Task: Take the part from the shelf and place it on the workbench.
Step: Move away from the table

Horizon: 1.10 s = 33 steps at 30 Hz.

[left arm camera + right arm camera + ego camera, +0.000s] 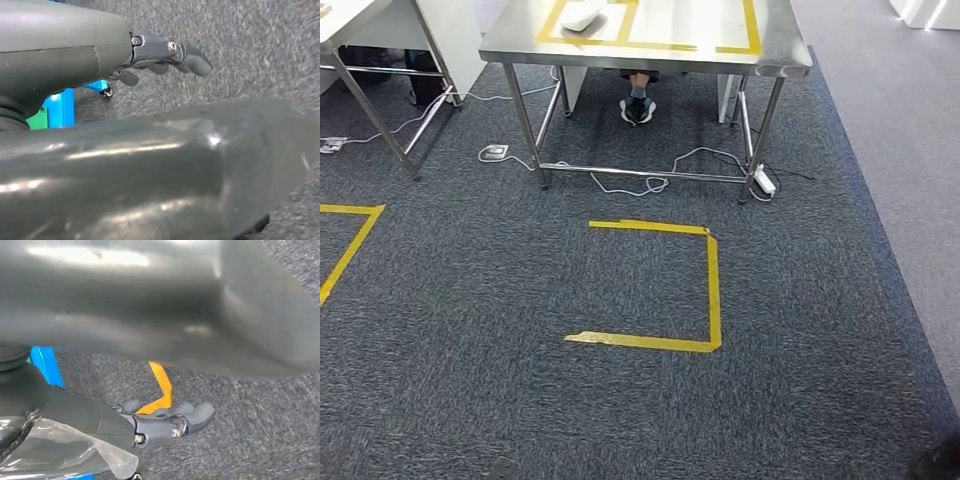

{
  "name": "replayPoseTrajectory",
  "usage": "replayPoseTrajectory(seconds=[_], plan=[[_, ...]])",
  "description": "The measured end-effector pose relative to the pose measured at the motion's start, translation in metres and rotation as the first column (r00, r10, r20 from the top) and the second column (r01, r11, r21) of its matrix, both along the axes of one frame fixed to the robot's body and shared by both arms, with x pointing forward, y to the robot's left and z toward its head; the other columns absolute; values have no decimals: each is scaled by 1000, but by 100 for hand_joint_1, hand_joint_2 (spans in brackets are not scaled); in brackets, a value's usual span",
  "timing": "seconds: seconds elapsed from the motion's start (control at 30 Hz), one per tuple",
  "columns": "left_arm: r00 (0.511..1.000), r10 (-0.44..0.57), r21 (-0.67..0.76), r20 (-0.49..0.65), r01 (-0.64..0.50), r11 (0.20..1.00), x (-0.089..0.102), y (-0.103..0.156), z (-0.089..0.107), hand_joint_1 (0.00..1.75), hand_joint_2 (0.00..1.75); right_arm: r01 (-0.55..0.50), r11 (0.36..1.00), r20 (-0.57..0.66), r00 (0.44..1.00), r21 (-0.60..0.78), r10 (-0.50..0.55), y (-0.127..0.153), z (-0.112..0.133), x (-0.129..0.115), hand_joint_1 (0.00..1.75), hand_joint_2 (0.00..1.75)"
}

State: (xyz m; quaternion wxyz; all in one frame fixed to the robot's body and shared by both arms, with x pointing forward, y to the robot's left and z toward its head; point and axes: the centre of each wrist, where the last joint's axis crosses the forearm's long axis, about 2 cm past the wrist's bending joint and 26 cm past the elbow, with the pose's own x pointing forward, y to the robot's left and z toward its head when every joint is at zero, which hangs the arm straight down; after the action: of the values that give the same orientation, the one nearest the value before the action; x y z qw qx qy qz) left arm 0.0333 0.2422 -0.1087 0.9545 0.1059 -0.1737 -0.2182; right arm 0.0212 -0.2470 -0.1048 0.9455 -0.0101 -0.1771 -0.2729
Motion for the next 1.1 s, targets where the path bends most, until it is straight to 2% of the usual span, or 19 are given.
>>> replayPoseTrajectory(seconds=[1.1], plan=[[1000, -13, 8, -15, 13, 1000, 0, 1, 0, 0, 0, 3, 1000, -3, 1000, -10, -3, 2, -2, -1, 0, 0]])
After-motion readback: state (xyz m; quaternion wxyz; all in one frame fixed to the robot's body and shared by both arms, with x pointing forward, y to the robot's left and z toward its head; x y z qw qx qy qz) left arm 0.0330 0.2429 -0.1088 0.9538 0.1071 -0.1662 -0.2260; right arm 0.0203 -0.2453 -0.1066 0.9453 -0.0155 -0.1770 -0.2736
